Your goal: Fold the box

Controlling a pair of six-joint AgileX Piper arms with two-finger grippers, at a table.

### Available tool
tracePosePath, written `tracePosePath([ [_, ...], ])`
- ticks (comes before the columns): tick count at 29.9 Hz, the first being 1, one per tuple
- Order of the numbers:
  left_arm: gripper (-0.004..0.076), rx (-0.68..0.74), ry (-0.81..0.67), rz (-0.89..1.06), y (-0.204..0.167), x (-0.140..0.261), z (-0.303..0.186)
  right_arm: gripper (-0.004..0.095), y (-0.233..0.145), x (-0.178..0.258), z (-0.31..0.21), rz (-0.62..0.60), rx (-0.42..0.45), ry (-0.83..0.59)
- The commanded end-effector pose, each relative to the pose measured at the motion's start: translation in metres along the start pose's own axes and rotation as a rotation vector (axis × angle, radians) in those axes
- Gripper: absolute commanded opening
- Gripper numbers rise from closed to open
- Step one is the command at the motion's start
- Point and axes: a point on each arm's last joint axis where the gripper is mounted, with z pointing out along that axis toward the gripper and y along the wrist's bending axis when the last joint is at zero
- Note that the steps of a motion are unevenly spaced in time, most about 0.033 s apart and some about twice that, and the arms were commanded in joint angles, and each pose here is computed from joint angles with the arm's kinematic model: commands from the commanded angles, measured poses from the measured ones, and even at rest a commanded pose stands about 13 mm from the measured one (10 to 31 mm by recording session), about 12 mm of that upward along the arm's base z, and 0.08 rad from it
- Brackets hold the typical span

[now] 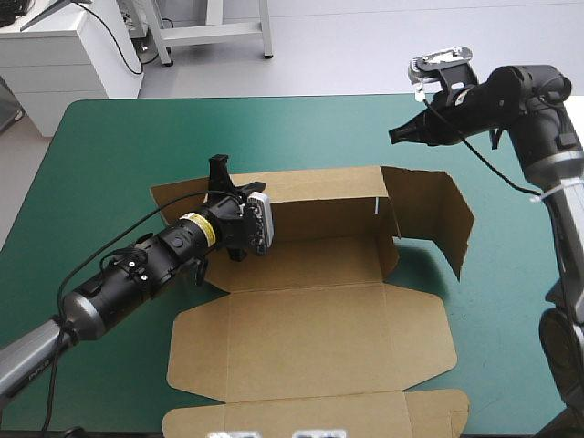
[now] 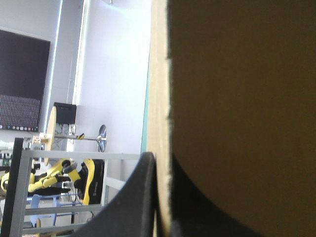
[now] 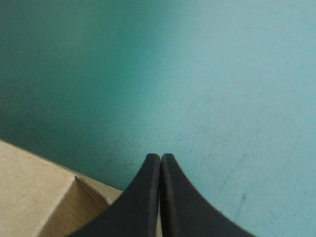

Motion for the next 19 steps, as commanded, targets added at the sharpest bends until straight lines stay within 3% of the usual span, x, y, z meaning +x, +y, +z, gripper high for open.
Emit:
tracePosePath([
  [1, -0.0008, -0.017, 0.040, -0.043, 0.011, 0.006, -0.009, -0.0016, 0.001, -0.018, -0.014, -0.006, -0.019, -0.086],
  [7, -0.0008, -0.013, 0.044, -0.035, 0.010, 0.006, -0.009, -0.0016, -0.005, -0.027, 0.015, 0.033, -0.029, -0.056],
  [12, -0.0008, 0.000, 0.058, -0.031, 0.009, 0.007, -0.009, -0.0016, -0.010, -0.020, 0.047, 0.051, -0.043, 0.064],
  [19, -0.0008, 0.038, 0.046, -0.002, 0.003, -0.002, -0.008, -0.0016, -0.011, -0.017, 0.054, 0.058, -0.043, 0.085],
])
